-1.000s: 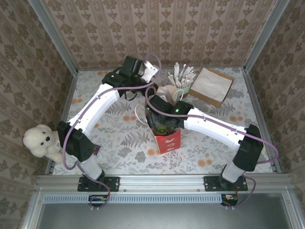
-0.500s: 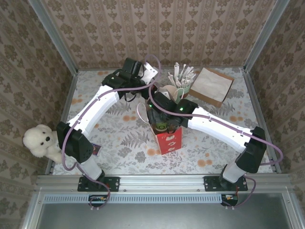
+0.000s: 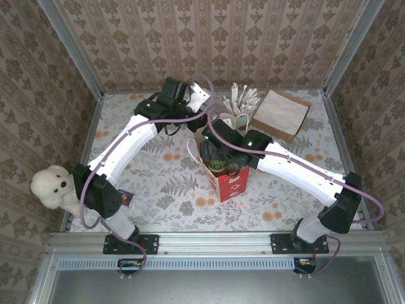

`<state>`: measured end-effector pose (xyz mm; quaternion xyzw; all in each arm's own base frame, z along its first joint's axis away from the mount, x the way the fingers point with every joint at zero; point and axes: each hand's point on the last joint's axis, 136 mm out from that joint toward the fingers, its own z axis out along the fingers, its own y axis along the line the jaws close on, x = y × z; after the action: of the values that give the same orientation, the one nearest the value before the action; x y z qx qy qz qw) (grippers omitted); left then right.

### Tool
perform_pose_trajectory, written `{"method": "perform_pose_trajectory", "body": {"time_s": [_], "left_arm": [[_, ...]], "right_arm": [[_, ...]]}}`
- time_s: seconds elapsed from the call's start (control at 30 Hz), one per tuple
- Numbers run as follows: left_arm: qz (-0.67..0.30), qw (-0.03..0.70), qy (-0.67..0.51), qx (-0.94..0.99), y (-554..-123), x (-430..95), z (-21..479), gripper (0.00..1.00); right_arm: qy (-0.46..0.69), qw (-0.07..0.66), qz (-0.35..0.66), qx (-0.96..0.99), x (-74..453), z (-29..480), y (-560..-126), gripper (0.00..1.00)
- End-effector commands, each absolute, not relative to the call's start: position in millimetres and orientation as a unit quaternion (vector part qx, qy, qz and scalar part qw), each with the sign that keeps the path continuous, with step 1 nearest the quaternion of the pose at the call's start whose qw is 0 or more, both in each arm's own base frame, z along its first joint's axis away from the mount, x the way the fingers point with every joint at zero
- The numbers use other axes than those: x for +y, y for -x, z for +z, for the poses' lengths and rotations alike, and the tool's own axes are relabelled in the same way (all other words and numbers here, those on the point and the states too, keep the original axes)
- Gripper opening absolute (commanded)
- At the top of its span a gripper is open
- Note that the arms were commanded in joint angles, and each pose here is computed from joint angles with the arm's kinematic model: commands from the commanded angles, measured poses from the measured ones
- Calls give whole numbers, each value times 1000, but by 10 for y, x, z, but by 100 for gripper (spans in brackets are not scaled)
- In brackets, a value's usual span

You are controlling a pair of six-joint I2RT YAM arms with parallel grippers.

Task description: Pack the takeout coffee

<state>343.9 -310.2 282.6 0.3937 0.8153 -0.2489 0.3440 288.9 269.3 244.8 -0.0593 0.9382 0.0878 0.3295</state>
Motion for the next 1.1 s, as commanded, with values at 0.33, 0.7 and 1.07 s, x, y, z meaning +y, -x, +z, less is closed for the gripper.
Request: {"method": "perform_pose_trajectory", "body": {"time_s": [0.33, 0.7, 1.07], "left_arm": [[-282, 363, -374, 806, -3495, -3071, 3036, 0], [-286, 353, -346, 821, -3583, -3044, 3097, 1], [-348, 370, -327, 797, -3596, -2962, 3431, 38]], "right_arm": [[130, 381, 127, 907, 2727, 2516, -2816, 69], [228, 530, 151, 803, 2848, 3601, -2938, 70], [194, 548, 127, 804, 2482, 4000, -2868, 70]]}}
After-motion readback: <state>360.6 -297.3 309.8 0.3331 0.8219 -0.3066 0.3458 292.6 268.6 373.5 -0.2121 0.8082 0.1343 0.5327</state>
